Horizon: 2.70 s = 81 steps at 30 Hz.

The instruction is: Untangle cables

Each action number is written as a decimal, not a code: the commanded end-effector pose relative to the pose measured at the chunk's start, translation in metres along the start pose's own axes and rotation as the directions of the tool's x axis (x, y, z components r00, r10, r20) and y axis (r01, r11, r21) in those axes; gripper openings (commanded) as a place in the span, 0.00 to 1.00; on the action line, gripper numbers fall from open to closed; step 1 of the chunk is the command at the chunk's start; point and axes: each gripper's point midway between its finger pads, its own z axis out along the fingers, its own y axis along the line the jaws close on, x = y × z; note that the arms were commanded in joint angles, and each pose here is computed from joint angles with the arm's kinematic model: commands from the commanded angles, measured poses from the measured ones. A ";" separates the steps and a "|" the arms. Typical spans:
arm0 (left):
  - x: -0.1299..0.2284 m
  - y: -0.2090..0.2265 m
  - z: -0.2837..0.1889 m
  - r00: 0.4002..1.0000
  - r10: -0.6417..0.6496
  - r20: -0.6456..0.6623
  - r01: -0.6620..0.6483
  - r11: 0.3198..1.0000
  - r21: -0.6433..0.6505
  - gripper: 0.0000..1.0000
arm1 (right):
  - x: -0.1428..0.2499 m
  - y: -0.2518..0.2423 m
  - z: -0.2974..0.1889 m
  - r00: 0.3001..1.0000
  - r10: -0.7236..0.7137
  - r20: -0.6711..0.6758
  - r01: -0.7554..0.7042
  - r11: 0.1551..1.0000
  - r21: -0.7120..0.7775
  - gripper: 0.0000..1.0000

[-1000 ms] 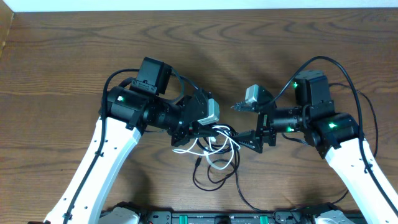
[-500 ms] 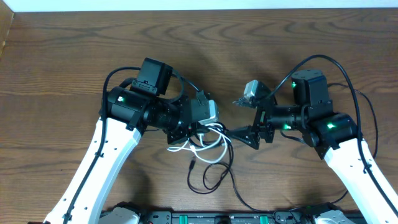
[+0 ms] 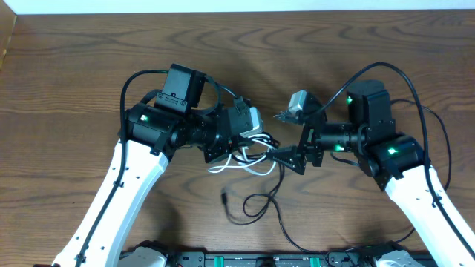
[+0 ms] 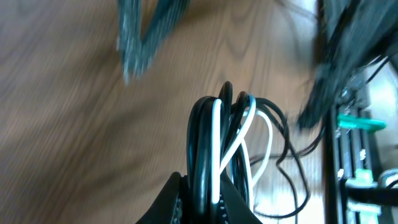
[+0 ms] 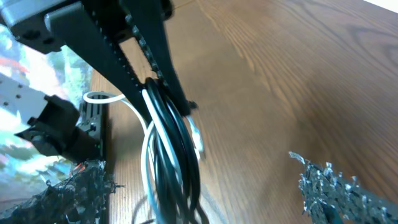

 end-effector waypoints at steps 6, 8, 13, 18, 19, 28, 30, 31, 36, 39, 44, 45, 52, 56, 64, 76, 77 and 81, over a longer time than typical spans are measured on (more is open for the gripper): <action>-0.051 -0.028 -0.012 0.962 0.036 0.271 -0.081 0.984 0.156 0.08 | -0.002 0.006 0.002 0.999 -0.042 0.003 0.042 0.999 -0.020 0.66; -0.049 -0.026 -0.011 0.965 0.037 0.259 -0.078 0.986 0.147 0.09 | -0.002 0.004 0.002 0.999 -0.043 0.000 0.043 0.999 -0.010 0.31; -0.037 -0.018 -0.008 0.981 0.034 0.192 -0.055 0.993 0.102 0.36 | -0.001 0.002 0.002 0.999 -0.042 -0.003 0.042 0.999 -0.001 0.01; -0.033 -0.017 -0.007 0.985 0.027 0.171 -0.044 0.995 0.095 0.47 | 0.005 -0.021 -0.001 0.999 0.011 -0.039 -0.005 0.991 0.136 0.01; -0.032 -0.017 -0.007 0.987 0.021 0.162 -0.036 0.995 0.091 0.65 | 0.008 -0.032 -0.004 0.998 0.048 -0.045 -0.038 0.980 0.197 0.01; 0.005 0.020 -0.005 0.982 -0.186 -0.034 0.180 0.976 -0.122 0.83 | 0.003 -0.058 -0.020 0.989 0.145 0.016 -0.143 0.946 0.290 0.01; 0.002 0.027 -0.006 0.963 -0.269 -0.006 0.265 0.952 -0.151 0.83 | -0.003 -0.060 -0.021 0.988 0.150 0.043 -0.156 0.943 0.293 0.01; -0.001 0.030 -0.006 0.954 -0.299 0.011 0.297 0.942 -0.158 0.83 | -0.005 -0.060 -0.021 0.987 0.151 0.052 -0.160 0.943 0.292 0.01; -0.017 0.044 -0.009 0.878 -0.463 0.122 0.479 0.861 -0.173 0.84 | -0.011 -0.061 -0.021 0.981 0.173 0.085 -0.191 0.937 0.292 0.01; -0.028 0.054 -0.011 0.821 -0.537 0.193 0.566 0.807 -0.166 0.84 | -0.011 -0.061 -0.021 0.978 0.190 0.089 -0.208 0.935 0.286 0.01; -0.038 0.061 -0.014 0.787 -0.565 0.248 0.608 0.779 -0.156 0.84 | -0.012 -0.059 -0.020 0.970 0.224 0.100 -0.243 0.930 0.276 0.01; -0.039 0.061 -0.014 0.788 -0.562 0.250 0.606 0.780 -0.157 0.84 | -0.012 -0.060 -0.020 0.967 0.235 0.104 -0.255 0.927 0.275 0.01; -0.038 0.062 -0.014 0.788 -0.563 0.249 0.607 0.778 -0.162 0.84 | -0.015 -0.058 -0.020 0.956 0.266 0.122 -0.289 0.923 0.255 0.01; -0.038 0.062 -0.014 0.766 -0.589 0.258 0.634 0.758 -0.154 0.84 | -0.020 -0.055 -0.020 0.959 0.252 0.131 -0.277 0.931 0.238 0.01; -0.040 0.063 -0.015 0.726 -0.632 0.272 0.679 0.721 -0.137 0.84 | -0.031 -0.057 -0.021 0.929 0.317 0.191 -0.355 0.909 0.219 0.01; -0.036 0.075 -0.006 0.735 -0.614 0.286 0.678 0.665 -0.314 0.84 | -0.035 -0.050 -0.001 0.935 0.300 0.189 -0.345 0.895 0.282 0.01; -0.036 0.075 -0.005 0.741 -0.608 0.284 0.671 0.661 -0.336 0.84 | -0.034 -0.051 0.000 0.936 0.297 0.190 -0.343 0.891 0.298 0.01; -0.031 0.080 -0.005 0.758 -0.589 0.280 0.647 0.630 -0.429 0.84 | -0.034 -0.054 0.000 0.936 0.295 0.194 -0.345 0.883 0.320 0.01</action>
